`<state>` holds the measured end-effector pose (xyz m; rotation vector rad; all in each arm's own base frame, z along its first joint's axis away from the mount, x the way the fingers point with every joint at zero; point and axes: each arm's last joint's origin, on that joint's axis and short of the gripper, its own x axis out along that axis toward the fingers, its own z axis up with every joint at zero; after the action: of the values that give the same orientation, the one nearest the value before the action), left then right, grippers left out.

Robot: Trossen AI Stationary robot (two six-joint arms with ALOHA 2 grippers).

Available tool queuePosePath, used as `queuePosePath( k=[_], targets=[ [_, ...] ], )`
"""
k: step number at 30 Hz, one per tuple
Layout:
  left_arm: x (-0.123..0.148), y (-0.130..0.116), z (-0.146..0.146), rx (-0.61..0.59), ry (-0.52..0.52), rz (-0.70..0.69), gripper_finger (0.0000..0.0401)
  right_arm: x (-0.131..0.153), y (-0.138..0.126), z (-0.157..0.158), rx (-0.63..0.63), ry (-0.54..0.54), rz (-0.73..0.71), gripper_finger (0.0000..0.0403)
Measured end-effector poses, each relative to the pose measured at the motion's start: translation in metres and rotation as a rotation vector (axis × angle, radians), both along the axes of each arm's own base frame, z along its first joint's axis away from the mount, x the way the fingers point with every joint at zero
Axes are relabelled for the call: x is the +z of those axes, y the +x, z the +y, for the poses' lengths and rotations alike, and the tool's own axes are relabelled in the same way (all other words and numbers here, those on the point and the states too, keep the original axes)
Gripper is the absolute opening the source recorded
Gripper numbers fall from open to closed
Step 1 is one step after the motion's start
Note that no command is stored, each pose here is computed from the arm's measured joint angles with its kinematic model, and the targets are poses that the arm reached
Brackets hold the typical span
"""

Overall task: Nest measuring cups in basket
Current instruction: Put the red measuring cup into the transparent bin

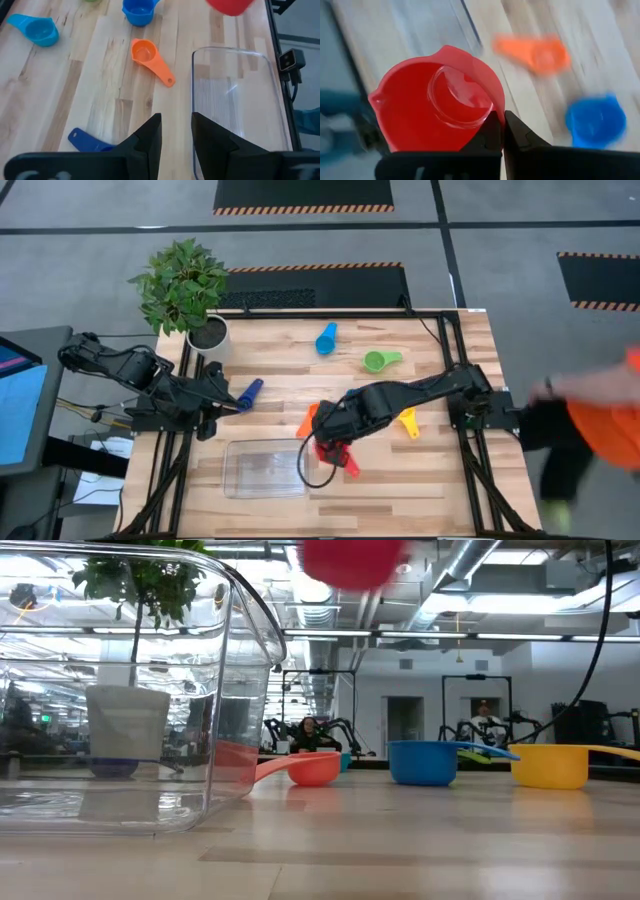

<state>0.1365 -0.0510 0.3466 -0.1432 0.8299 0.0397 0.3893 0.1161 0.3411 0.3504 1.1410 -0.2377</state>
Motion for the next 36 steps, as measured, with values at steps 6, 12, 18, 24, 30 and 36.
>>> queuePosePath(
  k=[6,12,18,24,30,36],
  targets=[
    [0.001,-0.006,0.003,0.001,0.003,0.007,0.0093,0.014,0.028,-0.007,0.039,-0.008,-0.280,0.0006],
    [0.004,-0.014,0.006,0.001,-0.008,-0.016,0.0093,-0.010,0.061,-0.020,0.060,-0.058,-0.342,0.0006],
    [0.006,-0.019,0.009,0.013,-0.002,-0.035,0.0093,-0.026,0.076,-0.012,0.199,-0.115,-0.353,0.0006],
    [0.008,-0.023,0.011,0.028,-0.001,-0.062,0.0093,-0.038,0.091,0.000,0.297,-0.163,-0.430,0.0006],
    [0.009,-0.024,0.012,0.041,-0.002,-0.071,0.0093,-0.068,0.106,0.003,0.335,-0.168,-0.401,0.0006],
    [0.009,-0.024,0.012,0.044,0.000,-0.071,0.0093,-0.072,0.107,0.009,0.404,-0.157,-0.401,0.0006]
  ],
)
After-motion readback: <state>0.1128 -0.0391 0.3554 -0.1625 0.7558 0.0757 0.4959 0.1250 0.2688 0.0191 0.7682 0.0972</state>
